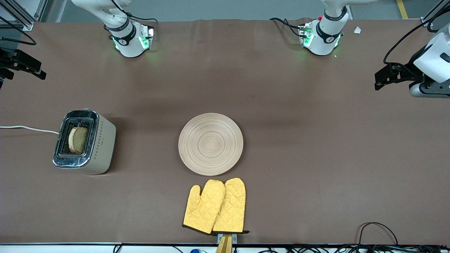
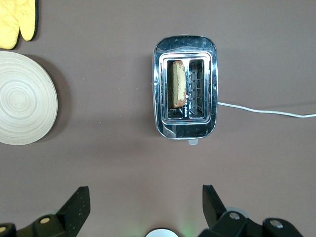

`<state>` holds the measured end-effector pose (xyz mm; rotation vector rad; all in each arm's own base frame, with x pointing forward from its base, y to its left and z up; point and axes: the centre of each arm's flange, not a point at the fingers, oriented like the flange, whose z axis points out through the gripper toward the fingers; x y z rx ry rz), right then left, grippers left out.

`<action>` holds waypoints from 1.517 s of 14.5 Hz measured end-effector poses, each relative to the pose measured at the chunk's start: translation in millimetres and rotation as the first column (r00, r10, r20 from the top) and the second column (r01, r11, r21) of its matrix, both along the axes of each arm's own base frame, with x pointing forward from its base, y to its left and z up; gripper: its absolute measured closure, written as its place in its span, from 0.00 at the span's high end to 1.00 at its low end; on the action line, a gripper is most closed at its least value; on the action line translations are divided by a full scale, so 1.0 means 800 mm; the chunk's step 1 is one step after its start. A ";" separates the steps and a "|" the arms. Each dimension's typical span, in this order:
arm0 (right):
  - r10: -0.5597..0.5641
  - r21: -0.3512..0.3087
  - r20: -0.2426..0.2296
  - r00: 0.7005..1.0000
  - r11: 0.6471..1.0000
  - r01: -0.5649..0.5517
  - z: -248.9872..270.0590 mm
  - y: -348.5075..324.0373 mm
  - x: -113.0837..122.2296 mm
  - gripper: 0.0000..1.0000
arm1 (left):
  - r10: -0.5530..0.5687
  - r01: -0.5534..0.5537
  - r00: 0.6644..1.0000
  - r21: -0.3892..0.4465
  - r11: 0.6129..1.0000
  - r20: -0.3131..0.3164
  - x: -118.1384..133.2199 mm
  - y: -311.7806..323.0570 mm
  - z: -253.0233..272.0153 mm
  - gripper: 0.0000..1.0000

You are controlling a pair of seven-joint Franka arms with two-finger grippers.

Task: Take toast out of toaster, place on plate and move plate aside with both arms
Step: 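Move the right gripper toward the silver toaster, then lower the right gripper onto the toast slice and grasp it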

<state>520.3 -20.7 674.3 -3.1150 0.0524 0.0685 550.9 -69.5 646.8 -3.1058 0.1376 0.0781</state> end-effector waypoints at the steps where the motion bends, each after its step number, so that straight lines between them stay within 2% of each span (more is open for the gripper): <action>1: 0.000 0.000 0.000 1.000 1.000 0.000 0.000 0.000 0.000 1.00 | 0.000 0.000 1.000 0.000 1.000 0.000 0.000 0.000 0.000 1.00; 11: 0.001 0.002 0.002 1.000 1.000 -0.001 -0.005 0.000 0.004 1.00 | -0.011 0.011 1.000 -0.001 1.000 0.002 -0.001 -0.008 0.001 1.00; 13: -0.001 0.001 -0.010 1.000 1.000 0.001 -0.023 -0.001 0.018 1.00 | -0.013 0.013 1.000 -0.001 1.000 0.006 -0.001 -0.009 0.004 1.00; 18: -0.002 -0.002 -0.114 0.993 1.000 0.002 -0.118 0.000 0.069 1.00 | -0.009 0.009 1.000 -0.001 1.000 0.006 0.000 -0.006 0.003 1.00; 22: 0.008 -0.013 -0.087 0.996 1.000 -0.009 -0.199 0.006 0.108 1.00 | -0.010 0.010 1.000 -0.001 1.000 0.004 0.001 -0.007 0.002 1.00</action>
